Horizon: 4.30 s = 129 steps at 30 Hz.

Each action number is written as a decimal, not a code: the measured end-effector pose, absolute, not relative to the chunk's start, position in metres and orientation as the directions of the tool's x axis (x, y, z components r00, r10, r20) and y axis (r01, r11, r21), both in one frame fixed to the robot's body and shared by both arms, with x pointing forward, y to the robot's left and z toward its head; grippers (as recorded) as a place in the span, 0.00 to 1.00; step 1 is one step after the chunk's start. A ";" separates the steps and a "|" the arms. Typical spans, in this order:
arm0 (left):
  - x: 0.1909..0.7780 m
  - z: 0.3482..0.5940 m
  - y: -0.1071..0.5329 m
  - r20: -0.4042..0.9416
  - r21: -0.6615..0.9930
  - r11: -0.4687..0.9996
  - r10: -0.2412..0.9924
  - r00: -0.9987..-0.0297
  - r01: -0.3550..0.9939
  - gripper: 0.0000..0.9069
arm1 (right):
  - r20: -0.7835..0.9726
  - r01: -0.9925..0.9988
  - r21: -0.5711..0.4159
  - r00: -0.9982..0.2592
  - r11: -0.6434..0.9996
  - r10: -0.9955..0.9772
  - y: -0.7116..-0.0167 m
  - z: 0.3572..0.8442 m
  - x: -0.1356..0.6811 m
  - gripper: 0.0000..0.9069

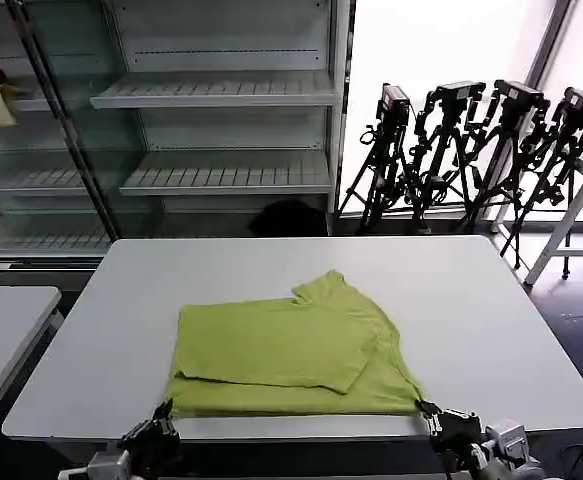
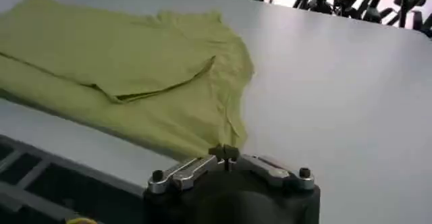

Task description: Fold and organize the clothes.

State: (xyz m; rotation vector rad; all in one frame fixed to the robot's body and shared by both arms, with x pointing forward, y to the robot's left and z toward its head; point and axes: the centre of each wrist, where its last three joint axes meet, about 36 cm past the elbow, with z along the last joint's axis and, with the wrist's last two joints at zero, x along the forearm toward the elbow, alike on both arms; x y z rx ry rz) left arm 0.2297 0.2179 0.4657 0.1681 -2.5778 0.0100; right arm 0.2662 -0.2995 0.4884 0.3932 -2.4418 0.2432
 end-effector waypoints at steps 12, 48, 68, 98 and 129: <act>0.212 0.461 0.211 0.553 0.058 0.990 -0.140 -0.822 -0.129 1.00 | 0.623 -0.333 -0.092 -0.755 0.938 -0.207 -0.298 0.487 0.259 1.00; 0.307 0.496 0.243 0.265 -0.002 0.996 0.088 -0.960 0.090 1.00 | 0.281 -0.334 -0.011 -0.906 0.943 -0.317 -0.308 0.496 0.434 1.00; 0.421 0.458 0.291 0.412 0.000 0.999 0.031 -0.910 0.035 1.00 | 0.434 -0.460 0.001 -0.800 0.888 -0.415 -0.206 0.470 0.579 1.00; 0.459 0.424 0.303 0.494 -0.045 0.998 0.061 -0.867 0.044 0.01 | 0.518 -0.514 -0.023 -0.740 0.858 -0.429 -0.182 0.446 0.602 0.00; 0.443 0.448 0.304 0.455 -0.042 0.994 0.108 -0.884 0.099 0.00 | 0.449 -0.520 -0.038 -0.772 0.854 -0.450 -0.200 0.474 0.583 0.00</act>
